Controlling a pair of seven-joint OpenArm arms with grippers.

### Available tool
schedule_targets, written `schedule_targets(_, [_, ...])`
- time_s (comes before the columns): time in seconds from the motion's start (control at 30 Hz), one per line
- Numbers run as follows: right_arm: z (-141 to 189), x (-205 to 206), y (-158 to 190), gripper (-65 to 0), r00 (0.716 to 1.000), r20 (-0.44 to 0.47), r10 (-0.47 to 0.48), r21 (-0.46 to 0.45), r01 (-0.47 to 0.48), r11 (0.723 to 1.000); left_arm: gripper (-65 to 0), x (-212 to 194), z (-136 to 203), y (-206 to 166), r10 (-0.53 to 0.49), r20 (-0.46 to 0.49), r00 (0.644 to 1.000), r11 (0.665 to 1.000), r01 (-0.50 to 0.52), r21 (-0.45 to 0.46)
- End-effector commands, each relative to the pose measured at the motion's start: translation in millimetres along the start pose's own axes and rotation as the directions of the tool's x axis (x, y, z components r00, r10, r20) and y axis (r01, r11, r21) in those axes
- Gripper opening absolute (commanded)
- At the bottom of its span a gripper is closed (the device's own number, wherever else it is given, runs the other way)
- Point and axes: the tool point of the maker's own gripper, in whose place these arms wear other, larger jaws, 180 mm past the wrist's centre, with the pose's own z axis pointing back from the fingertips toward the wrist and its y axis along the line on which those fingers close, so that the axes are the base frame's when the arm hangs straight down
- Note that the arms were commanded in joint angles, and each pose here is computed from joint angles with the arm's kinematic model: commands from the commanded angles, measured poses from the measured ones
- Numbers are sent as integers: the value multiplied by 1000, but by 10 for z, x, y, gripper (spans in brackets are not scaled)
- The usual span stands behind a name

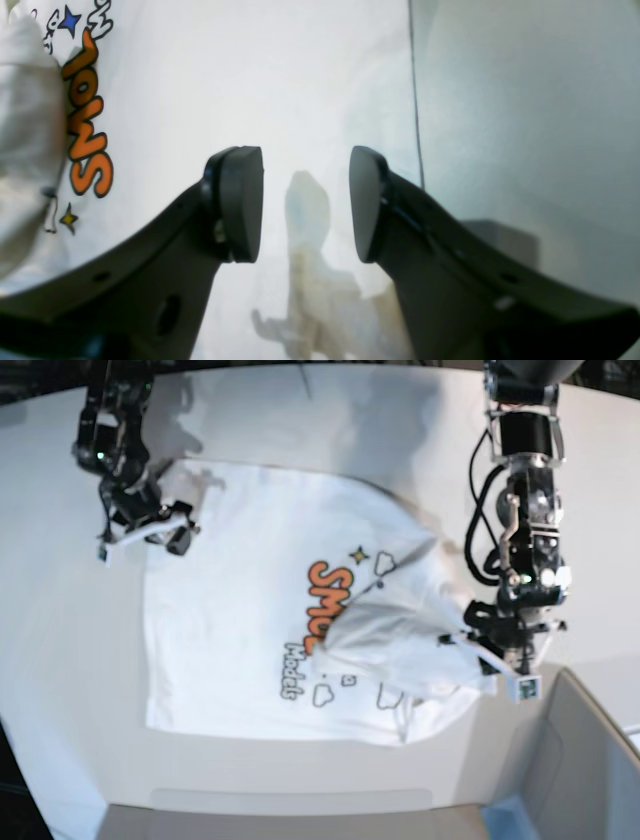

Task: Layout the t-shirt on the table in an organized manner, then fold the t-shirt properly
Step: 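Drag the shirt with the left gripper toward the collar, flattening it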

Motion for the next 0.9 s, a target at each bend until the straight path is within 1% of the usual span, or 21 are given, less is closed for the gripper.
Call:
schedule_targets(0.0, [18, 144, 54, -370, 999, 46, 12, 21, -13, 1000, -617, 254, 103, 191, 30, 87, 996, 999, -34, 41])
schedule_targets(0.13, [8, 213, 84, -370, 998, 62, 15, 27, -16, 1000, -617, 349, 378, 785, 129, 172, 977, 975, -156, 155])
schedule_targets(0.2, [2, 234, 92, -370, 998, 66, 15, 29, -17, 999, -617, 267, 479, 978, 173, 185, 967, 958, -209, 196])
schedule_targets(0.23, [1, 241, 95, -370, 998, 67, 15, 29, -17, 999, -617, 185, 534, 1073, 199, 178, 964, 947, -236, 218])
schedule_targets(0.37, [0, 247, 98, -370, 998, 69, 15, 30, -17, 999, -617, -353, 756, 1333, 301, 84, 950, 900, -312, 304])
schedule_targets(0.43, [-5, 282, 114, -370, 997, 76, 17, 33, -20, 999, -617, -575, 895, 1461, 333, 69, 940, 874, -336, 351])
schedule_targets(0.5, [-7, 294, 105, -370, 997, 78, 25, 25, -27, 999, -617, -814, 1044, 1601, 372, 55, 926, 840, -362, 404])
schedule_targets(0.6, [-13, 304, 124, -370, 996, 80, 27, 28, -29, 999, -618, -1094, 1192, 1746, 412, 21, 911, 804, -374, 462])
schedule_targets(0.73, [-17, 356, 128, -370, 995, 90, 32, 25, -34, 999, -633, -1568, 1393, 1797, 436, -74, 897, 783, -338, 522])
schedule_targets(0.87, [-19, 448, 196, -370, 993, 112, 34, 42, -39, 998, -643, -1859, 1471, 1690, 455, -146, 878, 786, -319, 529])
